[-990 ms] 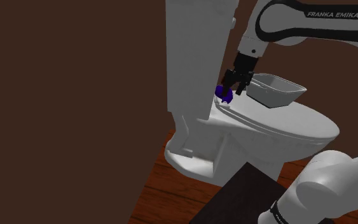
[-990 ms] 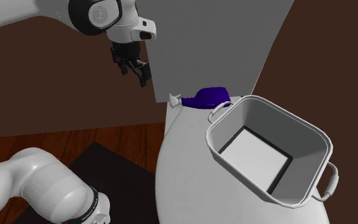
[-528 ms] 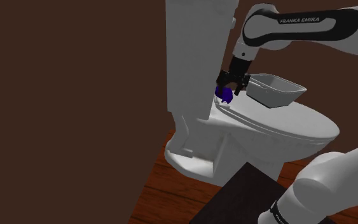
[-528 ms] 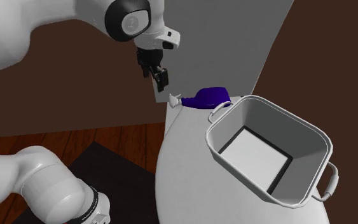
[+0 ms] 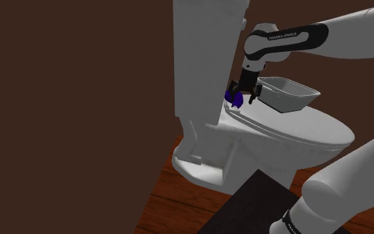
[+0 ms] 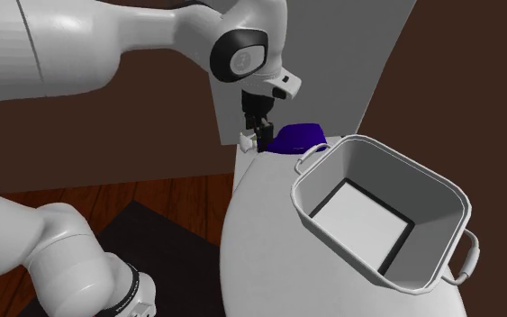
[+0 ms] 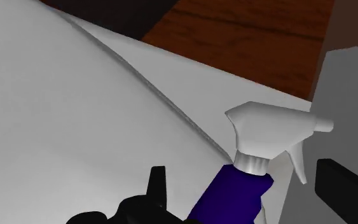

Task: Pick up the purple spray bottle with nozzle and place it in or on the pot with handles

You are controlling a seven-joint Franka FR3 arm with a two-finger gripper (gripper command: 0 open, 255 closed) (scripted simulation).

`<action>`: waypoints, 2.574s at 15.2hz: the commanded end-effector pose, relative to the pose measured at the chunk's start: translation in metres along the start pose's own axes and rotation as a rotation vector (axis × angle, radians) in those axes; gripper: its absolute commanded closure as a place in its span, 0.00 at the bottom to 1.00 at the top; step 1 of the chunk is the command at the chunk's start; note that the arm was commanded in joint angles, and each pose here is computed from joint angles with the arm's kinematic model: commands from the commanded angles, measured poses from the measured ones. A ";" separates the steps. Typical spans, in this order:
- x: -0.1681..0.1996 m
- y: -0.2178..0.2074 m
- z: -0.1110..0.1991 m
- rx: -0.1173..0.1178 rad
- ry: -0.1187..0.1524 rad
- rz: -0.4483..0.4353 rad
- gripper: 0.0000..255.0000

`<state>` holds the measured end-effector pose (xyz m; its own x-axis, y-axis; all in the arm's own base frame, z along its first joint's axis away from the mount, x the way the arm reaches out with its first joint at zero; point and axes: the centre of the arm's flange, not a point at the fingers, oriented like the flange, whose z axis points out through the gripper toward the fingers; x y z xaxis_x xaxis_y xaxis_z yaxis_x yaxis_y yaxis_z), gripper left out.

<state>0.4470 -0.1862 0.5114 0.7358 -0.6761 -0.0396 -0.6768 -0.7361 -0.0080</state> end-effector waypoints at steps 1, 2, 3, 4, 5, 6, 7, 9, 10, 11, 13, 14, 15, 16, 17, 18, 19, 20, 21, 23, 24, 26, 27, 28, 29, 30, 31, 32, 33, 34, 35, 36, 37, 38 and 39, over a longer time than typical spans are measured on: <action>0.027 0.009 -0.005 0.032 0.116 0.084 0.00; 0.032 0.013 -0.003 0.030 0.118 0.104 0.00; 0.032 0.013 0.002 0.030 0.118 0.104 0.00; 0.033 0.013 0.007 0.030 0.118 0.104 0.00; 0.034 0.013 0.013 0.030 0.118 0.104 0.00; 0.034 0.013 0.018 0.030 0.118 0.104 0.00; 0.035 0.013 0.023 0.030 0.118 0.104 0.00; 0.036 0.012 0.034 0.030 0.118 0.104 0.00; 0.037 0.012 0.037 0.030 0.118 0.104 0.00; 0.037 0.012 0.037 0.030 0.118 0.104 0.00; 0.037 0.012 0.037 0.030 0.118 0.104 0.00; 0.037 0.012 0.037 0.030 0.118 0.104 0.00; 0.037 0.012 0.037 0.030 0.118 0.104 0.00; 0.037 0.012 0.037 0.030 0.118 0.104 0.00; 0.037 0.012 0.037 0.030 0.118 0.104 0.00; 0.037 0.012 0.036 0.030 0.118 0.104 1.00; 0.037 0.012 0.036 0.030 0.118 0.104 1.00; 0.037 0.012 0.036 0.030 0.118 0.104 1.00; 0.037 0.012 0.036 0.030 0.118 0.104 1.00; 0.037 0.012 0.036 0.030 0.117 0.104 1.00; 0.037 0.012 0.036 0.030 0.117 0.104 1.00; 0.037 0.012 0.036 0.030 0.117 0.104 1.00; 0.037 0.012 0.037 0.030 0.118 0.104 1.00; 0.036 0.012 0.031 0.030 0.118 0.104 1.00; 0.036 0.012 0.026 0.030 0.118 0.104 1.00; 0.036 0.012 0.021 0.030 0.118 0.104 1.00; 0.036 0.012 0.015 0.030 0.118 0.104 1.00; 0.035 0.012 0.010 0.030 0.118 0.104 1.00; 0.035 0.012 0.005 0.030 0.118 0.104 1.00; 0.035 0.012 0.000 0.030 0.118 0.104 1.00; 0.035 0.012 -0.006 0.030 0.118 0.104 1.00; 0.035 0.012 -0.011 0.030 0.118 0.104 1.00; 0.034 0.012 -0.016 0.030 0.118 0.104 1.00; 0.034 0.012 -0.022 0.030 0.118 0.104 1.00; 0.034 0.012 -0.027 0.030 0.118 0.104 1.00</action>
<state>0.4637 -0.2201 0.5307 0.6570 -0.7503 0.0732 -0.7499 -0.6604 -0.0383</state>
